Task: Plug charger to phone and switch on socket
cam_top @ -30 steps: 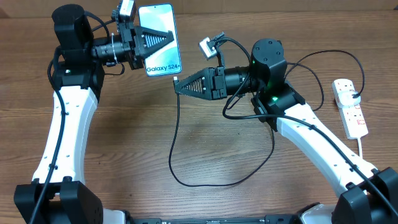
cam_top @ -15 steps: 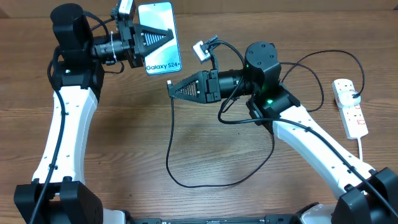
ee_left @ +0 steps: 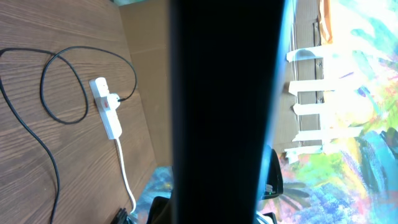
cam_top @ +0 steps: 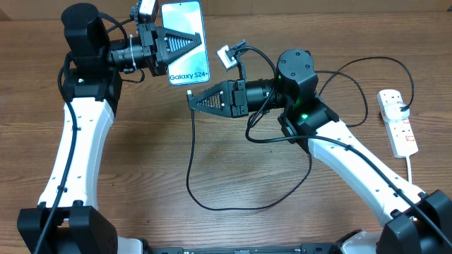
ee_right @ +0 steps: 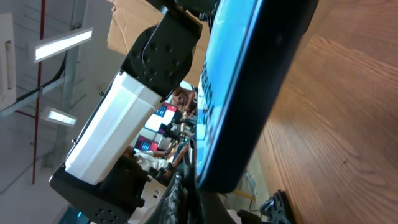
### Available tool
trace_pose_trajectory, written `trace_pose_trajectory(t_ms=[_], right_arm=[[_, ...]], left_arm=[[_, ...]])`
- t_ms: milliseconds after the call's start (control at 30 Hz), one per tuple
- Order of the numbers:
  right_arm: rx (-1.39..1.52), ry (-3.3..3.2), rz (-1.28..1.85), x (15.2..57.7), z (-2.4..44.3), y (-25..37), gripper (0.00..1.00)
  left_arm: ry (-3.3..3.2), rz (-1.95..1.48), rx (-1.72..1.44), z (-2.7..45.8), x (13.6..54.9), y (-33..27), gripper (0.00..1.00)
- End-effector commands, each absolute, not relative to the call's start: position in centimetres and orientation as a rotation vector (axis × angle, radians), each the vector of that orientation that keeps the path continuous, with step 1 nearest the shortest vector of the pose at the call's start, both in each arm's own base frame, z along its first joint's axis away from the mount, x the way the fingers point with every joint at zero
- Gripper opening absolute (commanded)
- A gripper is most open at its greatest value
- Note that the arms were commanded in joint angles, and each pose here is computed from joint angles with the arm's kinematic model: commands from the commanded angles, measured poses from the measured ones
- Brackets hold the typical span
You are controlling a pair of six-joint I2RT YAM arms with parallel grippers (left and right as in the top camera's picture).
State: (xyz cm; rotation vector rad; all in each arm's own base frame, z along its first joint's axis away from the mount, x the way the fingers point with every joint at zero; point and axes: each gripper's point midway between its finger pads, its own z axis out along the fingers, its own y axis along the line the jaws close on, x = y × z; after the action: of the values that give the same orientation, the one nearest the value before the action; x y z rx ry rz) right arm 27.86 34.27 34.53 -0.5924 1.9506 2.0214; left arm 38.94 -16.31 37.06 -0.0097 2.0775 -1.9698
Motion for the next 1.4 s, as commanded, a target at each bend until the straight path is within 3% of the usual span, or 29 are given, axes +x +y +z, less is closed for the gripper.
trace_pose_trajectory(t_ms=[0,533,1367], right_arm=[[-0.593,1.914,1.989,28.3,34.9,34.4,0.04],[-0.516,1.931,1.914,29.7,34.1,34.5,0.04],[-0.603,1.932,1.972,28.3,34.3,34.4,0.04]], left_arm=[[2.068,-1.978,0.040,38.0,38.3,-16.6,0.04],[2.071,-1.990,0.058,38.1,38.0,-16.6,0.04],[2.062,-1.976,0.076,38.1,38.0,-16.6,0.04]])
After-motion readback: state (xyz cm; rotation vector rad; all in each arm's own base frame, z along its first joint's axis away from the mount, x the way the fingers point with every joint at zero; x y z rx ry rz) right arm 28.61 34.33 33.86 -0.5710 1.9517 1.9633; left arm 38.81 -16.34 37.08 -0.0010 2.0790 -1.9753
